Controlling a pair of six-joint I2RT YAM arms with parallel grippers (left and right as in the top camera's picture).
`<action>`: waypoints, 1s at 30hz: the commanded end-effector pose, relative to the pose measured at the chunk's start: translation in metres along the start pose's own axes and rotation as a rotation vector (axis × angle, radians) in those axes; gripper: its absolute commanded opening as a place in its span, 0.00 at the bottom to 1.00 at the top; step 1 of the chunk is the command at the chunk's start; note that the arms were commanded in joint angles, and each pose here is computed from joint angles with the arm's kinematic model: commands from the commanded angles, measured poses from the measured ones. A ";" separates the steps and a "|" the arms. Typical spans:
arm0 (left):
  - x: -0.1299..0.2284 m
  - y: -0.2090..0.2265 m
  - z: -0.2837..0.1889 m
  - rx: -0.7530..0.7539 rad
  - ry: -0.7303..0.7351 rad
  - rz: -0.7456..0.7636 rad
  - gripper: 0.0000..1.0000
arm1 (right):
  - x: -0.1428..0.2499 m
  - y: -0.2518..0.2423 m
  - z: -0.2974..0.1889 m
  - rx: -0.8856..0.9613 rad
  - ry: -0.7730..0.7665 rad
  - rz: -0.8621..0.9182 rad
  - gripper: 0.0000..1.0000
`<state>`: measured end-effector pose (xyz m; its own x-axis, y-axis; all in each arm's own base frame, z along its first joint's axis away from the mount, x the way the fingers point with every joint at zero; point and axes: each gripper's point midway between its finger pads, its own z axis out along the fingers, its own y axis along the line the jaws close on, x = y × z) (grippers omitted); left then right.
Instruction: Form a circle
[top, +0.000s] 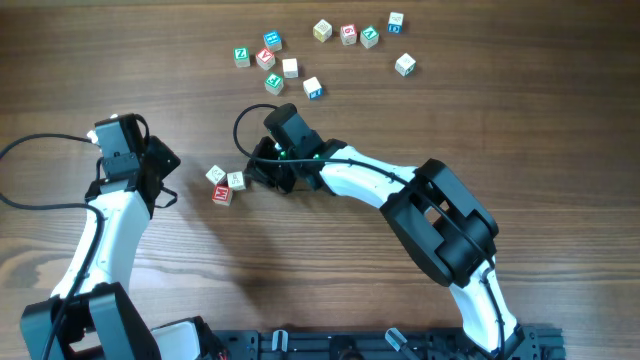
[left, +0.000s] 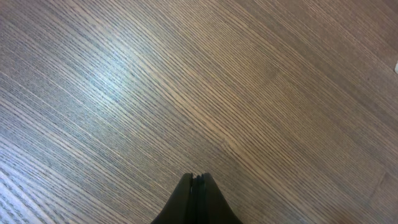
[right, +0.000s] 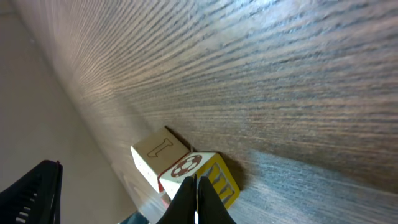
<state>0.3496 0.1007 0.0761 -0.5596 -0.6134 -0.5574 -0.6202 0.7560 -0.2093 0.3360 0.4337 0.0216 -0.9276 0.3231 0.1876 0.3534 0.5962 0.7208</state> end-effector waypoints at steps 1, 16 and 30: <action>-0.004 0.003 0.000 -0.018 -0.013 -0.013 0.04 | -0.002 -0.018 0.010 0.044 -0.027 -0.009 0.05; -0.004 0.003 0.000 -0.018 -0.013 -0.013 0.04 | 0.002 -0.008 0.011 0.002 -0.011 -0.047 0.05; -0.004 0.003 0.000 -0.018 -0.013 -0.013 0.04 | 0.004 -0.007 0.011 0.000 0.003 -0.043 0.05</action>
<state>0.3493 0.1017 0.0762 -0.5580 -0.6124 -0.5600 -0.6232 0.7548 -0.2044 0.3393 0.4396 0.0264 -0.9379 0.3136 0.1485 0.3144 0.5870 0.7461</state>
